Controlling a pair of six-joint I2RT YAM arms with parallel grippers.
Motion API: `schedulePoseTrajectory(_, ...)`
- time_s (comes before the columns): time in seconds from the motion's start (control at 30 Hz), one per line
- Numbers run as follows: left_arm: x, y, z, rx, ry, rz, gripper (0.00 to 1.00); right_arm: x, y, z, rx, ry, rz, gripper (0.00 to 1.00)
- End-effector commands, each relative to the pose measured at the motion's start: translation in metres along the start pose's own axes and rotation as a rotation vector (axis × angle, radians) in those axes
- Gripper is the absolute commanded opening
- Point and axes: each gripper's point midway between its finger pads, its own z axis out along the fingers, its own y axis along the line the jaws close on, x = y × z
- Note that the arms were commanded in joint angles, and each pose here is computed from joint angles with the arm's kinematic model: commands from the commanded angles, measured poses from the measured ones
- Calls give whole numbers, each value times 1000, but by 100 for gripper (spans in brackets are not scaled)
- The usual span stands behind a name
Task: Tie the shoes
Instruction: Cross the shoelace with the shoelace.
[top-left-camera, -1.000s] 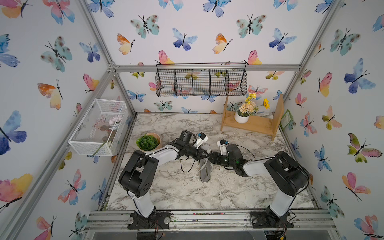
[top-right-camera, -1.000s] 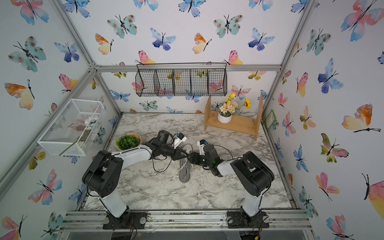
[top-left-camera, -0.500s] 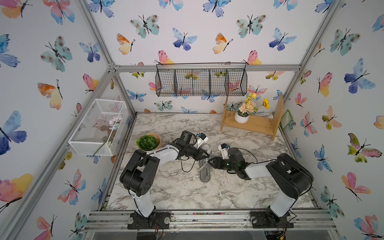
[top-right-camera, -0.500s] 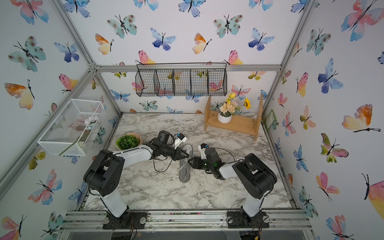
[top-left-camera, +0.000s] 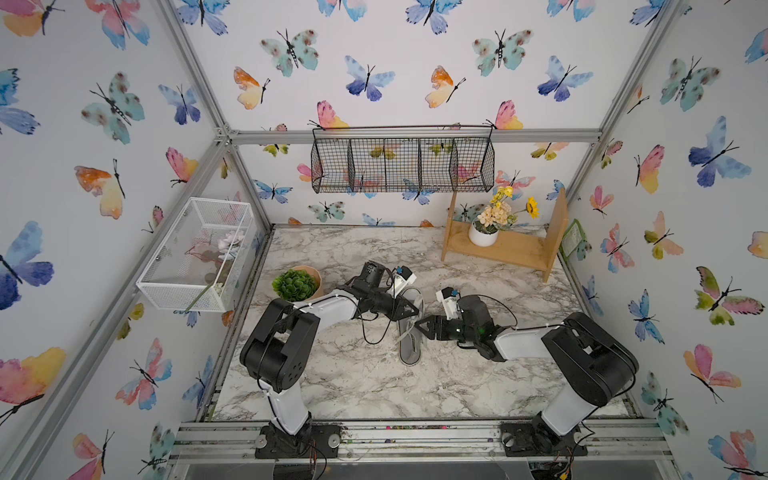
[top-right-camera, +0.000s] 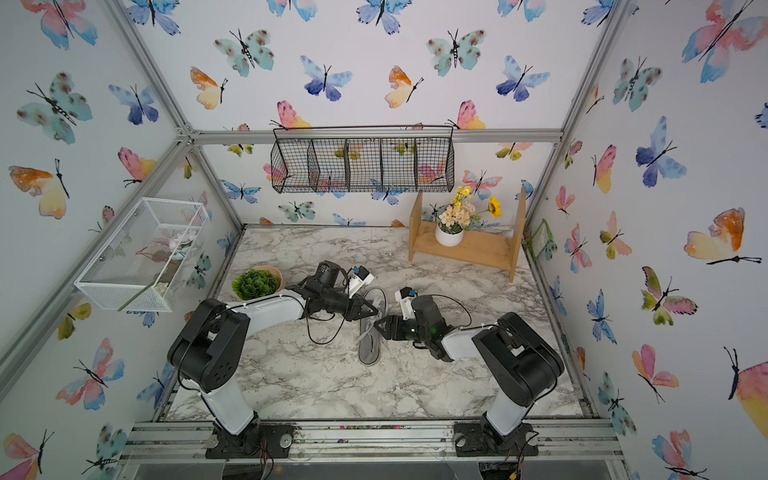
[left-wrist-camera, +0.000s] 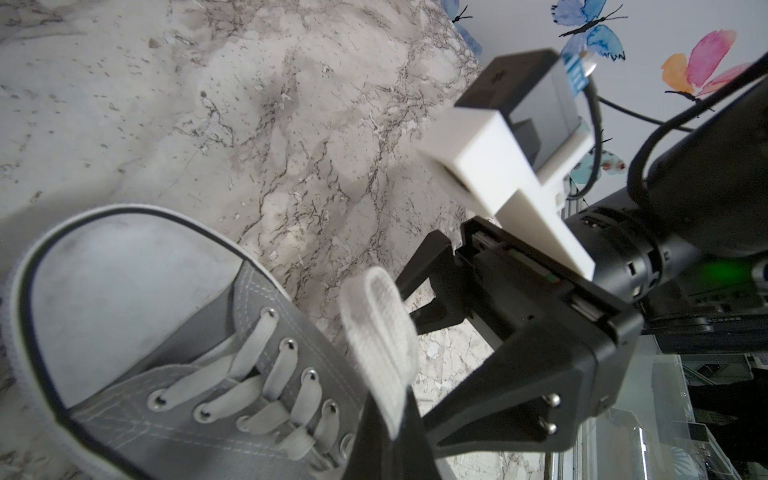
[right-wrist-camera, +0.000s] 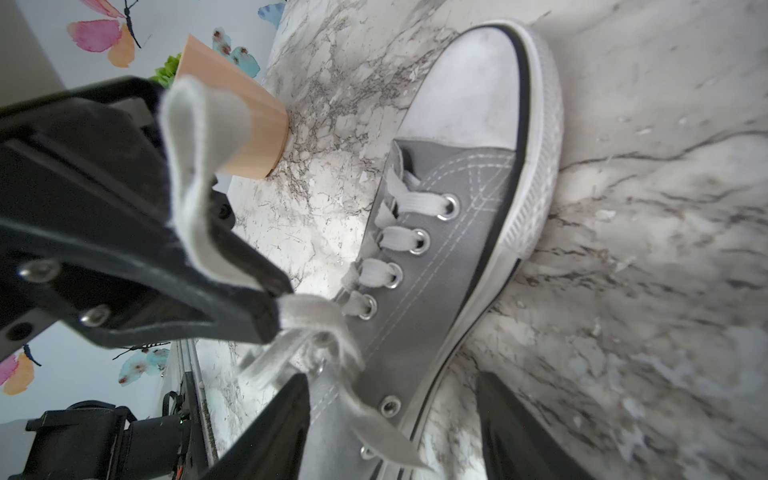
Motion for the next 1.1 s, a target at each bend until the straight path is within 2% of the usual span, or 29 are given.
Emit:
schedulePoseTrajectory(0.0, 0, 5, -1, -12, -3, 1, 0, 8, 6, -4, -13, 35, -38, 68)
schedulePoseTrajectory(0.17, -1, 6, -2, -13, -6, 3, 0, 11, 10, -10, -23, 42, -53, 69)
schedulePoseTrajectory(0.33, 2, 5, -3, -7, 3, 14, 0, 2, 12, -24, 20, 19, -134, 69)
schedulePoseTrajectory(0.57, 5, 1, -4, 10, 7, 42, 0, -30, -8, -31, 57, -27, -115, 50)
schedulePoseTrajectory(0.8, 12, -2, -3, 33, 19, 53, 0, -55, -17, -17, 50, -26, -40, 41)
schedulePoseTrajectory(0.97, 11, -3, -4, 35, 16, 56, 0, -50, -18, -1, 6, 32, -16, 37)
schedulePoseTrajectory(1.07, 11, -3, -4, 34, 17, 52, 0, -42, -17, -3, -5, 53, -36, 38)
